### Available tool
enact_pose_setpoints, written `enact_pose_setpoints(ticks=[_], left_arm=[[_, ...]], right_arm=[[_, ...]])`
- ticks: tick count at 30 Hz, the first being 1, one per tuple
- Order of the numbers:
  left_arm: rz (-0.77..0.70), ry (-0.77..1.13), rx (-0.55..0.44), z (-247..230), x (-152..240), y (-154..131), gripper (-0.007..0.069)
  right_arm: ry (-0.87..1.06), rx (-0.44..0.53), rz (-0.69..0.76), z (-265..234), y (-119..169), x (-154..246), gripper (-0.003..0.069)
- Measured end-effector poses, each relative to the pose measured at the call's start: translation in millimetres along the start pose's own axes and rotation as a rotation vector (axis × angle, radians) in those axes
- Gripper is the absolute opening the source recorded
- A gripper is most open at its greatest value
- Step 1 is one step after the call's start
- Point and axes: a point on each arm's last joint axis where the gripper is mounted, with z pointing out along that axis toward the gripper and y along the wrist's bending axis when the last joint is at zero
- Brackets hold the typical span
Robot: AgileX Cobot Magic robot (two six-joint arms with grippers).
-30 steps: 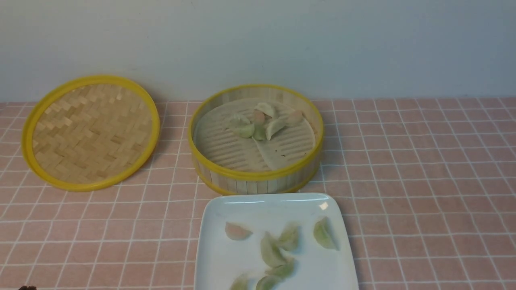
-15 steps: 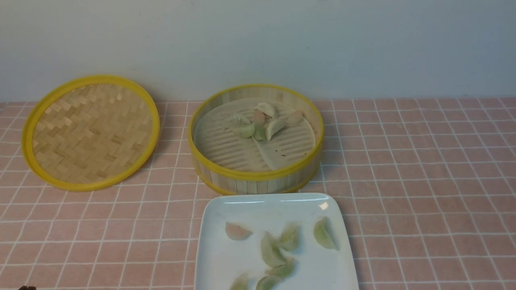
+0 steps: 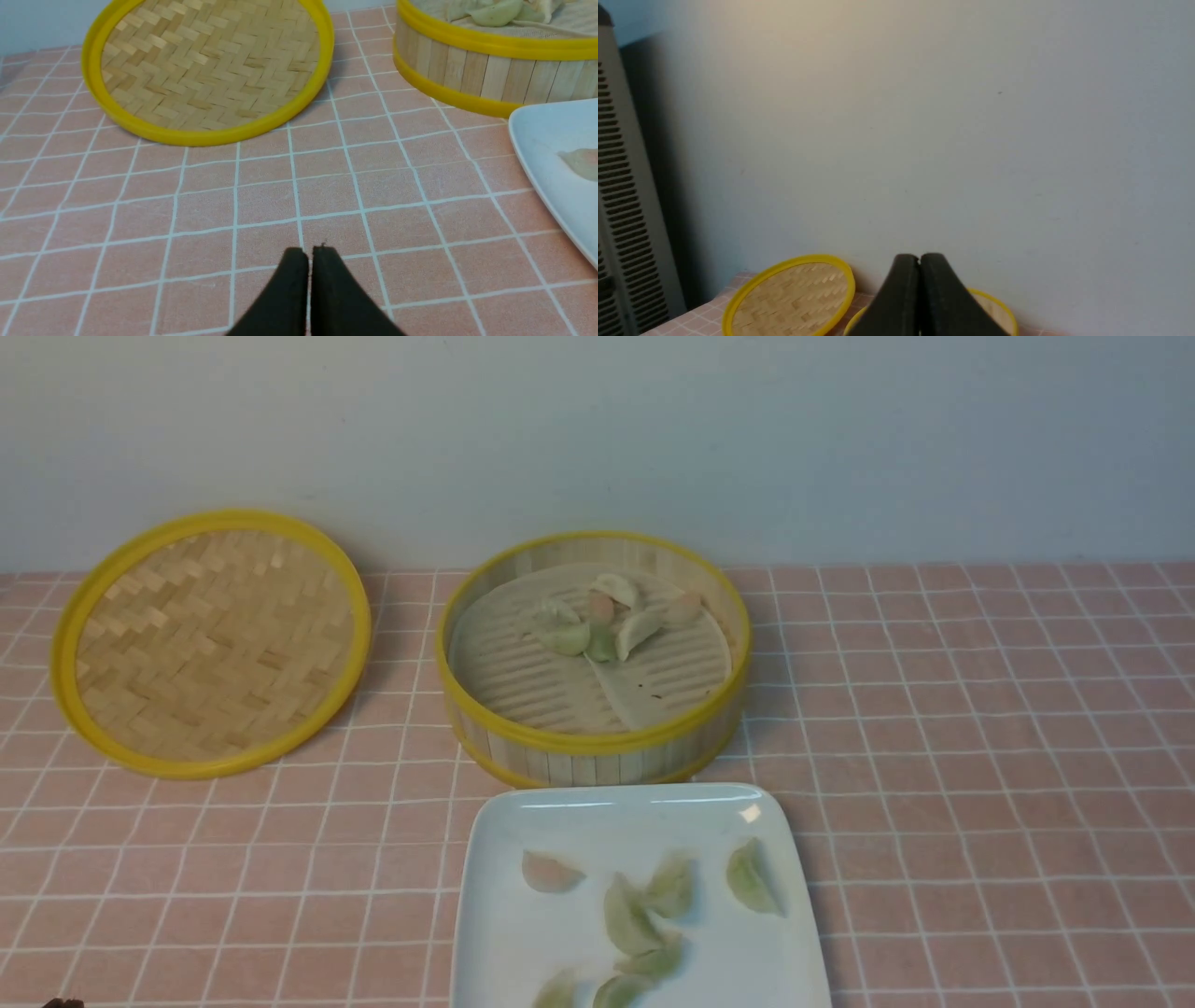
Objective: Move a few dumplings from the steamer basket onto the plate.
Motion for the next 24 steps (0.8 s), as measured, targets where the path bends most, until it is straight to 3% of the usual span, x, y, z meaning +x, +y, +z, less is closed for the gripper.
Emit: enact_pose_setpoints(ticks=[5,9,14,18,24], left_arm=[[0.000,0.000,0.000,0.0,0.0,0.0,-0.0006],[-0.001,0.000,0.000,0.0,0.0,0.0,-0.0006],[-0.001,0.002,0.000,0.0,0.2,0.0,-0.0006],[-0.002,0.002,0.001,0.0,0.2,-0.1,-0.0006],[-0.002,0.002,0.001,0.0,0.2,-0.1,-0.0006]], right_arm=[[-0.006,-0.042,-0.051,-0.1,3.8,-0.4,-0.0015],[0.004,-0.021,-0.066,0.9,3.4,3.1,-0.0015],[0.081,0.187,-0.135,7.5,-5.6,32.3,-0.0015],[0.233,0.426,-0.167,10.3,-25.2,84.6,-0.0015],[0.425,0.556,-0.123,2.2,-42.7,147.1,-0.0015]])
